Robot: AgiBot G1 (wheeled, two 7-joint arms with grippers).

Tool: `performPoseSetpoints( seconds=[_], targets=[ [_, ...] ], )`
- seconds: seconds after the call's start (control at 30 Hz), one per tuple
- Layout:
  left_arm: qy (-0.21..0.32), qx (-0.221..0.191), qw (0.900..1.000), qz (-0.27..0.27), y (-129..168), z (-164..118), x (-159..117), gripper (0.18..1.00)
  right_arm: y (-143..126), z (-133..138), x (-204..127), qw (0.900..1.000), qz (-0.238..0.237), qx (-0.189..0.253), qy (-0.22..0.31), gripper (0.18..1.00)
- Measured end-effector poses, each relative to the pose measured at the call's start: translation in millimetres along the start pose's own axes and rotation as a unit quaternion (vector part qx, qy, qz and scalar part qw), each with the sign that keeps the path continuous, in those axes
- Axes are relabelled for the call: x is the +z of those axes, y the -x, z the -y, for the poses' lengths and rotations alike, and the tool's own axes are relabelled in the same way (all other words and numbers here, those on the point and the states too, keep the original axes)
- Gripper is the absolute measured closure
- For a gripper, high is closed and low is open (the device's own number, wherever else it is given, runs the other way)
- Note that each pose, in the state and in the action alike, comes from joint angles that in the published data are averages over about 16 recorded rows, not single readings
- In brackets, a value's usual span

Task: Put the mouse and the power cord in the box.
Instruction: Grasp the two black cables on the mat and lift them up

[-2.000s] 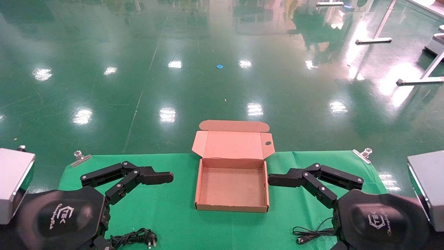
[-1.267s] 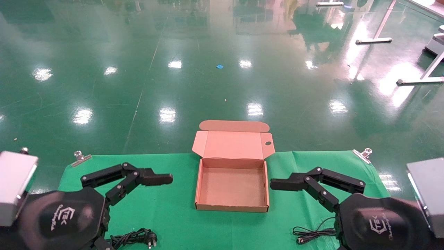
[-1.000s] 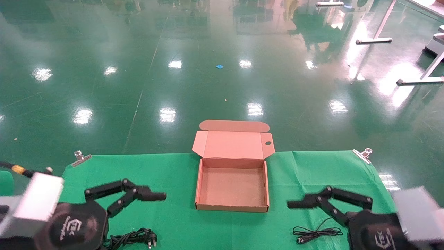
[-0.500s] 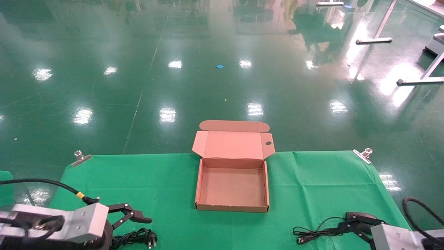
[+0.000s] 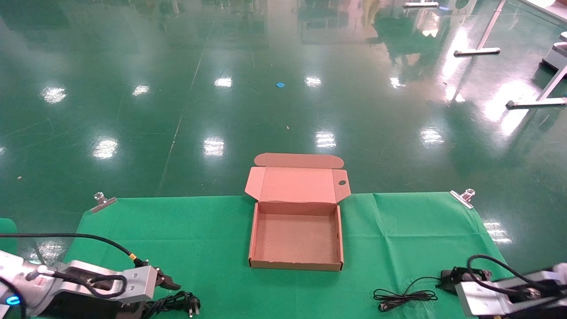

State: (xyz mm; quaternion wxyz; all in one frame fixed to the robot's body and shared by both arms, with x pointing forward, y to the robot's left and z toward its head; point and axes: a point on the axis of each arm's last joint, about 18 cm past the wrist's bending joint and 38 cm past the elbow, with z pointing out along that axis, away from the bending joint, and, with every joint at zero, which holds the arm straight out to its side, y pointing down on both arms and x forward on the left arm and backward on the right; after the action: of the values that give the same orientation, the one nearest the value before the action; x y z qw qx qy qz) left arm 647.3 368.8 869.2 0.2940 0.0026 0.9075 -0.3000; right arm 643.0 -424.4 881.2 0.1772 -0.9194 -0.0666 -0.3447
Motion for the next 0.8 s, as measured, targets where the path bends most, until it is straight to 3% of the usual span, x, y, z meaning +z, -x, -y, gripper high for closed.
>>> performPoseSetpoints(
  seconds=[0.37,0.8],
  targets=[
    [0.094,0.018,0.9943,0.047,23.4,-29.6,23.7,0.184,-29.6,-2.7,41.6,0.995,-0.031,-0.059,0.072,0.178],
    [0.127,0.030,0.9903,0.046,23.3,-39.5,35.8,0.184,-31.5,8.1,76.6,0.993,-0.036,-0.079,0.084,0.178]
  ],
)
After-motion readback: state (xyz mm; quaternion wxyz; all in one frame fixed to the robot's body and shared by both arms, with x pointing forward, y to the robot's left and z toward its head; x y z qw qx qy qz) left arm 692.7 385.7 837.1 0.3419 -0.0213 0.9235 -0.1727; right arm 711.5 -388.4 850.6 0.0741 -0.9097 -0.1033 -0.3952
